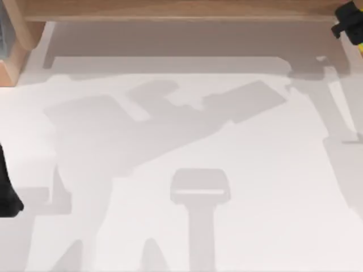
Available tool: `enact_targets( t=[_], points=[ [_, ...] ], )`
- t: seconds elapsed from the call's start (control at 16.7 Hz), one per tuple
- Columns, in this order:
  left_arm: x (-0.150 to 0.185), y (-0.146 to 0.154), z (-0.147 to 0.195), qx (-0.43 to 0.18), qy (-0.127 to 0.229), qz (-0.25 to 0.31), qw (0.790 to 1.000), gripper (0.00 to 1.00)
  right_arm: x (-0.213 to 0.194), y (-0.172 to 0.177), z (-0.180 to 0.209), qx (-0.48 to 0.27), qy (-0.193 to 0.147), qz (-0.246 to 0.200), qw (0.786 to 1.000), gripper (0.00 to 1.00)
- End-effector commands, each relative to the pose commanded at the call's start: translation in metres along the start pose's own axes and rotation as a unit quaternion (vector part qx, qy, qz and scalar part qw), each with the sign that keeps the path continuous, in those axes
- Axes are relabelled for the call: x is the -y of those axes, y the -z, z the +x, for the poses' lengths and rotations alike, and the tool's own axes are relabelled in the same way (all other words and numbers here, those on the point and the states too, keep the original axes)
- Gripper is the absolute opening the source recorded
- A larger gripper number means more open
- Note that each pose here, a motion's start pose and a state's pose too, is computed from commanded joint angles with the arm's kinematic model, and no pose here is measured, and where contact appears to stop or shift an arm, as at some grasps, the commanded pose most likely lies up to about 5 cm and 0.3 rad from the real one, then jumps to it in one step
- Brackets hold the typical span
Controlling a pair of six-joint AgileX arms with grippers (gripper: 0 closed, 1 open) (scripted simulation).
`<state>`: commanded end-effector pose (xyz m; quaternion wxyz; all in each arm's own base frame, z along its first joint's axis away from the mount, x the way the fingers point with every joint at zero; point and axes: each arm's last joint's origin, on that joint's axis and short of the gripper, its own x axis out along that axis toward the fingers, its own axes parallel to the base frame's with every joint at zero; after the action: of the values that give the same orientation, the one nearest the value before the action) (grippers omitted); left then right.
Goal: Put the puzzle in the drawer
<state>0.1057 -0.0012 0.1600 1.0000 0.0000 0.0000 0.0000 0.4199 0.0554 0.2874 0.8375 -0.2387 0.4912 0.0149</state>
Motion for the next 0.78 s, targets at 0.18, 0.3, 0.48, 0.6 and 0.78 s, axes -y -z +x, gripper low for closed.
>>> enact_targets(
  t=[0.18,0.3,0.48,0.6,0.78],
  points=[
    [0.0,0.0,0.0,0.0,0.0,0.0,1.0,1.0,0.044,0.012,0.008,-0.087,-0.023,0.009,0.996,0.0],
    [0.0,0.0,0.0,0.0,0.0,0.0,1.0,1.0,0.076,0.02,0.017,-0.129,-0.038,0.028,0.991,0.0],
    [0.0,0.0,0.0,0.0,0.0,0.0,1.0,1.0,0.122,0.035,0.038,-0.171,-0.059,0.069,0.981,0.0],
    [0.0,0.0,0.0,0.0,0.0,0.0,1.0,1.0,0.148,0.047,0.059,-0.189,-0.075,0.099,0.974,0.0],
    [0.0,0.0,0.0,0.0,0.0,0.0,1.0,1.0,0.175,0.067,0.098,-0.21,-0.102,0.141,0.962,0.0]
  ],
)
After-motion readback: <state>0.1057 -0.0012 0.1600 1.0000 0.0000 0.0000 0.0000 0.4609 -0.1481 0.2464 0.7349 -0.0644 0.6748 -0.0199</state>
